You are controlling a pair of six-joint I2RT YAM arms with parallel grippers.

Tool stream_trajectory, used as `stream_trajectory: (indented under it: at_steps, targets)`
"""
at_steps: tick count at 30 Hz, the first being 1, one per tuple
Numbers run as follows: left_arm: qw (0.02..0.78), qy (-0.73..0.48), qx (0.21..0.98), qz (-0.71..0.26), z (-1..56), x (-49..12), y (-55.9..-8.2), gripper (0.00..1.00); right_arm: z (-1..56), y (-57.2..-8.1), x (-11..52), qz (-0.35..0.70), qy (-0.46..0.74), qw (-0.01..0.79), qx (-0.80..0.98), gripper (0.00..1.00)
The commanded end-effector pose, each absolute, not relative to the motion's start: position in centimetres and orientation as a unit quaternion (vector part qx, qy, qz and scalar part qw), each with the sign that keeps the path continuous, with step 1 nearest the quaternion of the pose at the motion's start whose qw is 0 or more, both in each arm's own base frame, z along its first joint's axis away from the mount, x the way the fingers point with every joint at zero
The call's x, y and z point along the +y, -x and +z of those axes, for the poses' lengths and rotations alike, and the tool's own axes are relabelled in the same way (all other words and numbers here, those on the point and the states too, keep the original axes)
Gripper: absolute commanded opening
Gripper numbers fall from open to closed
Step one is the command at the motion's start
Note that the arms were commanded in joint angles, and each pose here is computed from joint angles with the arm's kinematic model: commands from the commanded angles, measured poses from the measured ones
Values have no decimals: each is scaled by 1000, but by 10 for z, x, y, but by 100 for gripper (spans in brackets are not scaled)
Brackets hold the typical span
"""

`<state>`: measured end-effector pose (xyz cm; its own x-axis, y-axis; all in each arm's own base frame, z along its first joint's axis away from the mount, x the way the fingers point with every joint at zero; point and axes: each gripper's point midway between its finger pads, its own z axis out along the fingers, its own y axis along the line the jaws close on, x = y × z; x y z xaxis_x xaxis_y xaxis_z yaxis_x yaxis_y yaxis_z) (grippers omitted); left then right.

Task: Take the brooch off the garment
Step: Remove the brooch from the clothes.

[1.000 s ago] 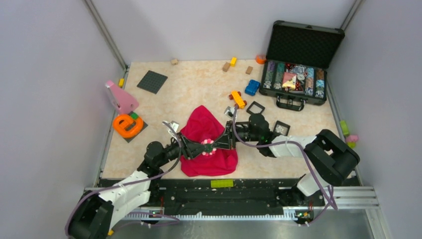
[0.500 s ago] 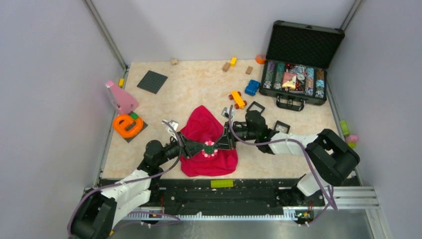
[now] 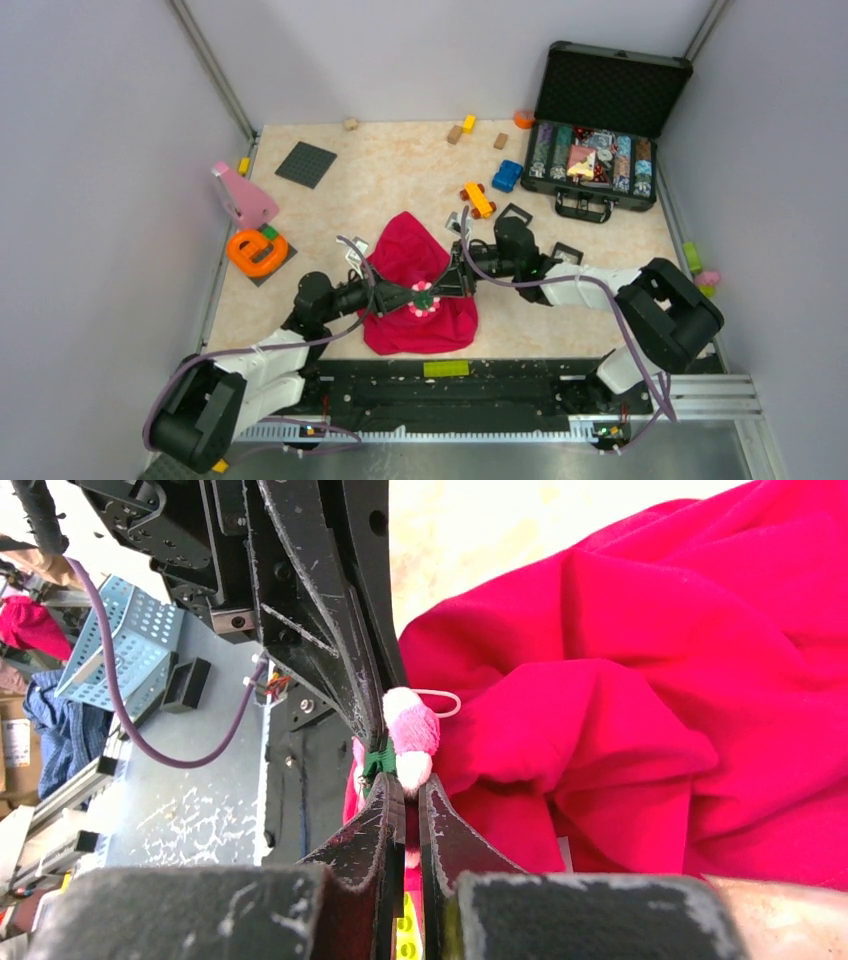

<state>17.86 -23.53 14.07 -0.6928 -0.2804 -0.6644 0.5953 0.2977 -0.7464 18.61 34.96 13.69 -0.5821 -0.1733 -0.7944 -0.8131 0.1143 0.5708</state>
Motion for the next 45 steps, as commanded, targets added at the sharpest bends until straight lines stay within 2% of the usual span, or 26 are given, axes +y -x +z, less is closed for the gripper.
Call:
stream_trajectory:
  at_steps: [1,4,9,14,17,21,23,27,33,35,36,45]
  targets:
    - [394,-145,684,-596,168,-241,-178,0,183,-208,359,567,371,357,643,2]
    - [417,-141,681,-585,179,-238,-183,0,185,-212,357,561,359,364,651,31]
    - [485,-144,687,-522,197,-223,-197,0,176,-223,343,514,337,388,687,46]
    - [554,-153,665,-477,219,-210,-207,0,171,-206,338,541,339,390,663,79]
    - [572,-162,655,-467,228,-209,-209,0,172,-195,340,568,349,382,640,85]
    - [585,-172,644,-462,232,-209,-211,0,167,-192,346,568,363,381,633,85]
    - [592,-174,639,-458,233,-209,-213,0,164,-191,351,565,367,376,636,81]
    - [612,-173,629,-447,233,-205,-216,0,155,-188,360,566,368,362,643,65]
    - [625,-177,624,-434,220,-203,-218,0,163,-184,368,594,352,348,634,14]
    - [626,-179,627,-428,212,-203,-218,0,169,-185,370,599,347,348,632,2]
    - [625,-180,628,-427,208,-204,-218,0,172,-185,370,601,347,348,630,0]
    - [614,-185,629,-440,195,-211,-212,0,187,-187,373,605,347,348,626,0]
